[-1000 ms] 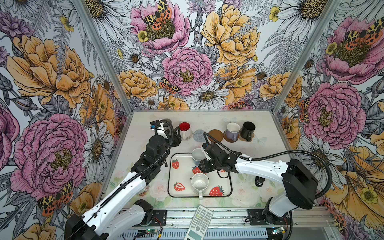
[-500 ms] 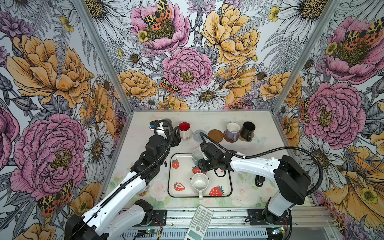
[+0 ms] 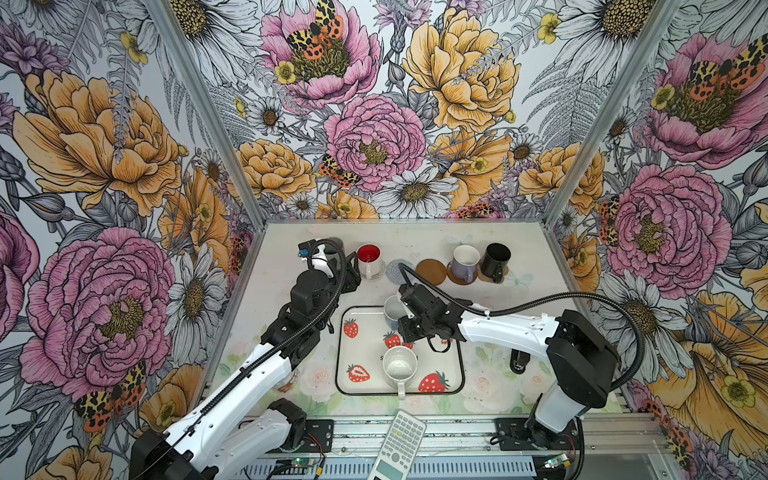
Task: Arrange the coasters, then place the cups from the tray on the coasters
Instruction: 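Lower the right gripper into the blue mug rim and close it, then lift the blue mug and carry it over the plain wooden coaster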
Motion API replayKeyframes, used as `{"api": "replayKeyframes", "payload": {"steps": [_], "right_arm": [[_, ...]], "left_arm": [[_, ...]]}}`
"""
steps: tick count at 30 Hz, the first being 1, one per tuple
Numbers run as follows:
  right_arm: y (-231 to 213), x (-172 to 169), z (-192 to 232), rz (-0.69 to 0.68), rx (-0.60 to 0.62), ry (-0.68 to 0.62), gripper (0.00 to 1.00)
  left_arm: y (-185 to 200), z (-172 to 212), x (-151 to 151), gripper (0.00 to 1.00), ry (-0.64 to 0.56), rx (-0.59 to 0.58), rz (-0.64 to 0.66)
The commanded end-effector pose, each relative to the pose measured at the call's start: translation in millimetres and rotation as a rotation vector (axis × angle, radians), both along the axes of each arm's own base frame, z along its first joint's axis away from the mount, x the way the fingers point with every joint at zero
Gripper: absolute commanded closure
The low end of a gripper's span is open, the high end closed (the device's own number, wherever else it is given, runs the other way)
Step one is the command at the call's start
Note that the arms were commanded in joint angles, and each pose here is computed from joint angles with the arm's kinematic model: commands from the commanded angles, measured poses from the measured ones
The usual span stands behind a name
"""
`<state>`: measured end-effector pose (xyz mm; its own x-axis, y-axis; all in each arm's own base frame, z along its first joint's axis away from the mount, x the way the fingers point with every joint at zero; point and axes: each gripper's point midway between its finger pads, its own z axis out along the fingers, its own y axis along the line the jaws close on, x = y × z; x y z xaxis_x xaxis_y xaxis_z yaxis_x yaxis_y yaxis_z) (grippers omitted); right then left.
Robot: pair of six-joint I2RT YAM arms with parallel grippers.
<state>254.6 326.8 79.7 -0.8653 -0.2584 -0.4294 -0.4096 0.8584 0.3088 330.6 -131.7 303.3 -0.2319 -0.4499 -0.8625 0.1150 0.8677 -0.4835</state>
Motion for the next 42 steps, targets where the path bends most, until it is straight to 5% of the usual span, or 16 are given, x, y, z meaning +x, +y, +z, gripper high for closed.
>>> {"api": "replayKeyframes", "payload": {"steps": [1, 26, 42], "right_arm": [[5.7, 5.7, 9.5, 0.012, 0.000, -0.034, 0.97], [-41.4, 48.1, 75.7, -0.004, -0.111, -0.230, 1.00], [-95.6, 119.6, 94.4, -0.113, -0.130, -0.274, 1.00]], "left_arm": [[4.1, -7.1, 0.6, 0.35, 0.008, 0.009, 0.008], [15.1, -11.6, 0.6, 0.35, 0.016, 0.000, 0.037], [25.1, -19.8, 3.0, 0.35, 0.040, 0.000, 0.060]]}}
